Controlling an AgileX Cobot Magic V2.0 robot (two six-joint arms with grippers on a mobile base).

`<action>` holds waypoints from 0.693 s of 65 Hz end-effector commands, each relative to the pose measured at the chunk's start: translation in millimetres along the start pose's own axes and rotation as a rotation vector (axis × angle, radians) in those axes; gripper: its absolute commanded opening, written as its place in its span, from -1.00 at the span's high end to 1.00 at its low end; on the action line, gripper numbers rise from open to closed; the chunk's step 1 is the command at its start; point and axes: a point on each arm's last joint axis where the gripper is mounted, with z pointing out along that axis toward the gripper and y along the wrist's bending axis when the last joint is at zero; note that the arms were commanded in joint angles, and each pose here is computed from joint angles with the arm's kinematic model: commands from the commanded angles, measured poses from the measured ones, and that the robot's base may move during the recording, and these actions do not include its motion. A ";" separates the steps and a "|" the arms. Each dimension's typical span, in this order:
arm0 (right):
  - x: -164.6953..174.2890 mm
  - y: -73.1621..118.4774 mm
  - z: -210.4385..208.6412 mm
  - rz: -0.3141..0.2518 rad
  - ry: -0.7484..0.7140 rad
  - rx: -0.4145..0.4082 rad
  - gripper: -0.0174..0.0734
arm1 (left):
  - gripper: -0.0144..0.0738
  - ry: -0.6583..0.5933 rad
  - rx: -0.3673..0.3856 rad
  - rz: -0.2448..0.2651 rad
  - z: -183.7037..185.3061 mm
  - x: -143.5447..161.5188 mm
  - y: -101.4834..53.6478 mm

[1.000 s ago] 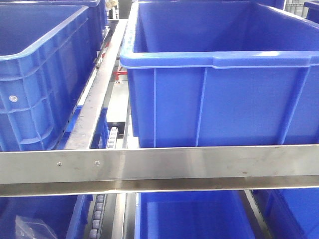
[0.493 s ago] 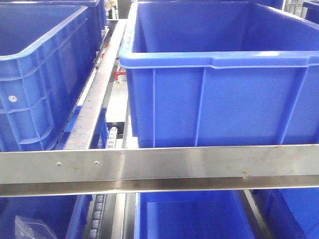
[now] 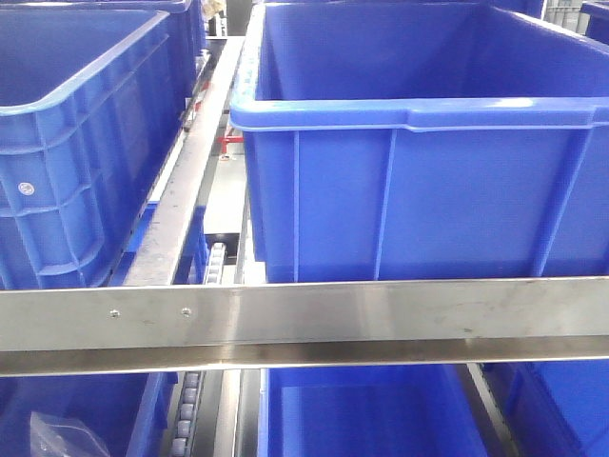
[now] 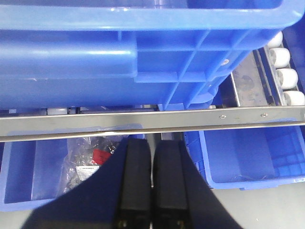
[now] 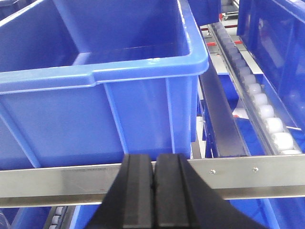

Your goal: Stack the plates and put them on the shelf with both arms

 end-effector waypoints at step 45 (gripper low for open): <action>-8.9 2.1 -1.9 -0.006 -0.105 -0.022 0.57 | 0.48 -0.345 -0.021 0.041 -51.0 -4.0 3.0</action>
